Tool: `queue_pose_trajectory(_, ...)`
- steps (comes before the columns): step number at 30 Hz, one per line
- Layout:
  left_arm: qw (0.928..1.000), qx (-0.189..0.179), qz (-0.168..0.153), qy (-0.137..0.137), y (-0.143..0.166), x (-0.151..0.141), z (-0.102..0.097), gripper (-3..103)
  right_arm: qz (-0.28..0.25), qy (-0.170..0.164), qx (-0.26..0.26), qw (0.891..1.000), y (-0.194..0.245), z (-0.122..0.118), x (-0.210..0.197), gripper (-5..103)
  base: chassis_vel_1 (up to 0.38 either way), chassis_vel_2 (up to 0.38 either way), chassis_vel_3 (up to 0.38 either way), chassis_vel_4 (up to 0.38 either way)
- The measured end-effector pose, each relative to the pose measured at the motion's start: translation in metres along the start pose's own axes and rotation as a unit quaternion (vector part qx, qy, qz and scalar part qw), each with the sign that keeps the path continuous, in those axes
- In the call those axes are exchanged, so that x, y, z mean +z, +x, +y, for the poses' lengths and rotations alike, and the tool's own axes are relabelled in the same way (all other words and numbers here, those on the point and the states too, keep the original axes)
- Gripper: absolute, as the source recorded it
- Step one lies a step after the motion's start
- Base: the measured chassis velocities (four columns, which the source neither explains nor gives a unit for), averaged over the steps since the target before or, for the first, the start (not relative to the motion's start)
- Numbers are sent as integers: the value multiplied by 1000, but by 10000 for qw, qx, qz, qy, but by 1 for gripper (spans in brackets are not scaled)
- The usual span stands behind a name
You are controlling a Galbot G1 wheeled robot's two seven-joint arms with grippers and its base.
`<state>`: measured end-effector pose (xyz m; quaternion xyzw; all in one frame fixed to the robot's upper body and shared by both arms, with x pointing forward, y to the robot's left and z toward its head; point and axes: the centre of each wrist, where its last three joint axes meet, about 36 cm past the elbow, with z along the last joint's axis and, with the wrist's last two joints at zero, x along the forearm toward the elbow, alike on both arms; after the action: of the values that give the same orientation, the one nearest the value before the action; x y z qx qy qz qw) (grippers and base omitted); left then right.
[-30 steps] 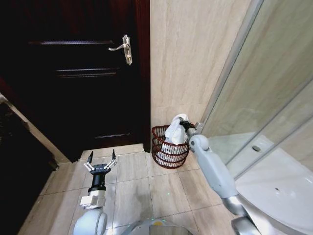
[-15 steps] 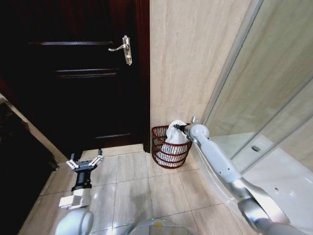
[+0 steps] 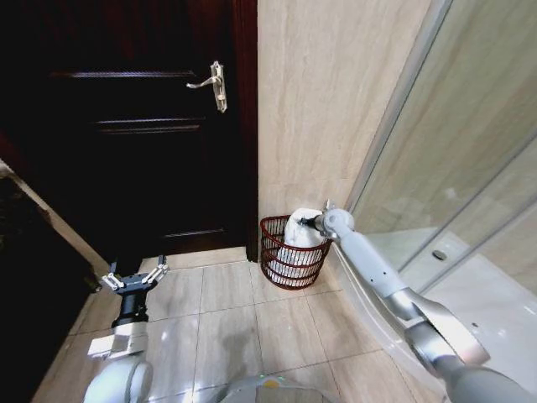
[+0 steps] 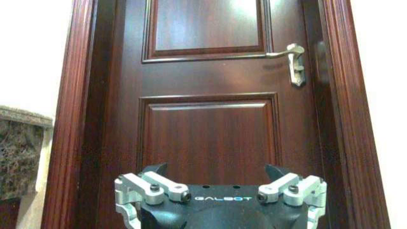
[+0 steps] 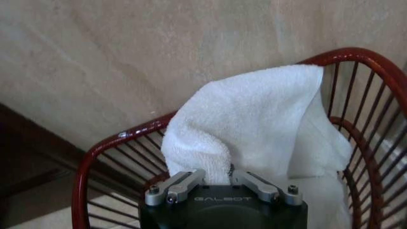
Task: Discard the used towel into the hamper.
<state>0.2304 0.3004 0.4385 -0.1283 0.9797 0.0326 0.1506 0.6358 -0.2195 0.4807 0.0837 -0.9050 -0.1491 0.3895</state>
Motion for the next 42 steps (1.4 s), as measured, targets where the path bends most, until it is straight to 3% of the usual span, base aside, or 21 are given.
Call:
queue_pose_trajectory(15, 9999, 104, 14, -54, -1, -7, -6, 100, -343, -10, -64, 9994, 49, 4, -29, 4, 0, 0, 0, 0)
queue_pose_trajectory(19, 9999, 106, 20, -66, -3, -8, -8, 100, -203, -95, -100, 9997, 66, -3, -41, 4, 0, 0, 0, 0)
queue_pose_trajectory(24, 9999, 97, 73, -45, -1, -5, -12, 100, 63, -54, -12, 10000, 59, -9, -32, 4, 0, 0, 0, 0)
queue_pose_trajectory(29, 9999, 80, 72, -42, -1, -4, -13, 100, 515, -73, 70, 9986, 38, -6, 2, 4, 0, 0, 0, 0)
queue_pose_trajectory(37, 10000, 59, 31, -69, -2, -8, -13, 100, 659, -299, 68, 9974, 18, 1, 7, 4, 0, 0, 0, 0)
queue_pose_trajectory(42, 10000, 0, 11, -86, -2, -10, -11, 100, 727, -233, 78, 9970, 5, 5, 18, 4, 0, 0, 0, 0)
